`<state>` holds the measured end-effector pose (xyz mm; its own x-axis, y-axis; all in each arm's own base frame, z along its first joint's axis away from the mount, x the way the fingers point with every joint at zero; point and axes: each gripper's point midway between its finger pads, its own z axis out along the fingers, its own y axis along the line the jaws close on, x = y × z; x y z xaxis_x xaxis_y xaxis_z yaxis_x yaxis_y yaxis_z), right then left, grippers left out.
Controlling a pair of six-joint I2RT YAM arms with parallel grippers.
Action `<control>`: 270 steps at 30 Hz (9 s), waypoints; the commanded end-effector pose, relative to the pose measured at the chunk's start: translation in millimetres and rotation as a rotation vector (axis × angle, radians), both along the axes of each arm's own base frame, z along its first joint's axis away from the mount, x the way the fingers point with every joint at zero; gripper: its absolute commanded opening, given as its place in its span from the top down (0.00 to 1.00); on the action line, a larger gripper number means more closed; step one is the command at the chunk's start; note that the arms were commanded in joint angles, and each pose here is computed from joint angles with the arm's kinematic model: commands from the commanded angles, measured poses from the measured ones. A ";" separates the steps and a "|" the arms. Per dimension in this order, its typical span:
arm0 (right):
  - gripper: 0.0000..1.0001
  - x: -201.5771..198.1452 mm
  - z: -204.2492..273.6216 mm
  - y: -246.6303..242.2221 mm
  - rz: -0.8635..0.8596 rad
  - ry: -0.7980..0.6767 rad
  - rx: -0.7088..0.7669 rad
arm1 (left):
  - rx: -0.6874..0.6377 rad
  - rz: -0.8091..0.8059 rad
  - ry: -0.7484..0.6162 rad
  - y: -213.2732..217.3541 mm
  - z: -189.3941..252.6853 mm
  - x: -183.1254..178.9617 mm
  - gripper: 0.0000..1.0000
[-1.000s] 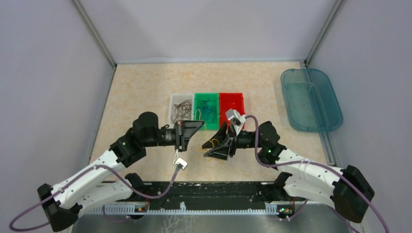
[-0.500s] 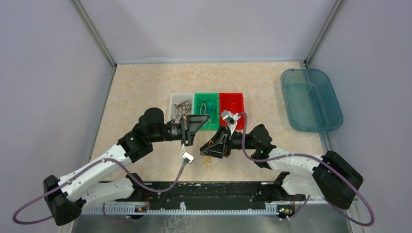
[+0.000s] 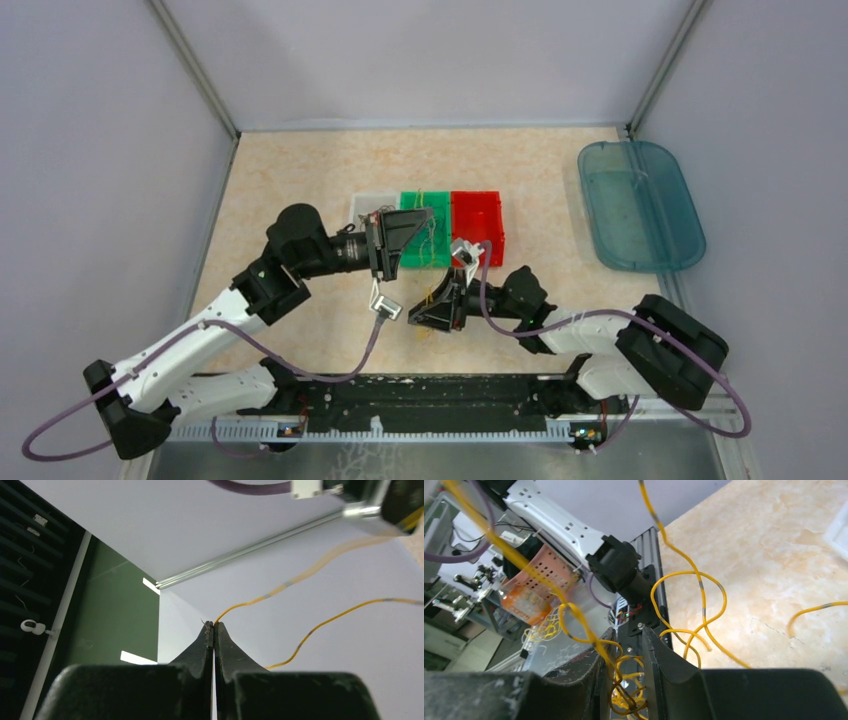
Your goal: Untangle the cables
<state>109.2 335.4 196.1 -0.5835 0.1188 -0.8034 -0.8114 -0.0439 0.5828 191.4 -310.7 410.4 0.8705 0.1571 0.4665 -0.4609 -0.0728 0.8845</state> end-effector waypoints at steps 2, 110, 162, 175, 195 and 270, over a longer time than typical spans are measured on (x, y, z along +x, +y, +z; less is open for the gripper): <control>0.72 7.7 -20.9 5.5 -0.078 -0.029 -0.046 | -0.123 0.007 -0.168 8.6 70.1 -9.2 1.00; 0.27 42.0 -34.1 -141.2 -0.781 -0.093 -0.196 | -0.465 0.425 0.898 -59.5 -53.9 175.6 1.00; 0.30 55.7 -41.3 -147.1 -0.877 -0.005 -0.218 | 0.046 0.483 0.712 -141.5 -192.4 201.4 1.00; 0.30 53.3 -51.3 -149.5 -0.876 0.021 -0.233 | 0.027 0.426 0.652 -170.5 -181.4 192.2 1.00; 0.30 52.1 -60.3 -150.7 -0.876 0.043 -0.247 | 0.265 0.665 0.709 -80.4 -274.0 224.6 1.00; 0.13 122.5 83.1 -75.9 -0.866 0.025 -0.126 | 0.132 -0.042 1.859 -1.8 -167.4 -37.7 1.00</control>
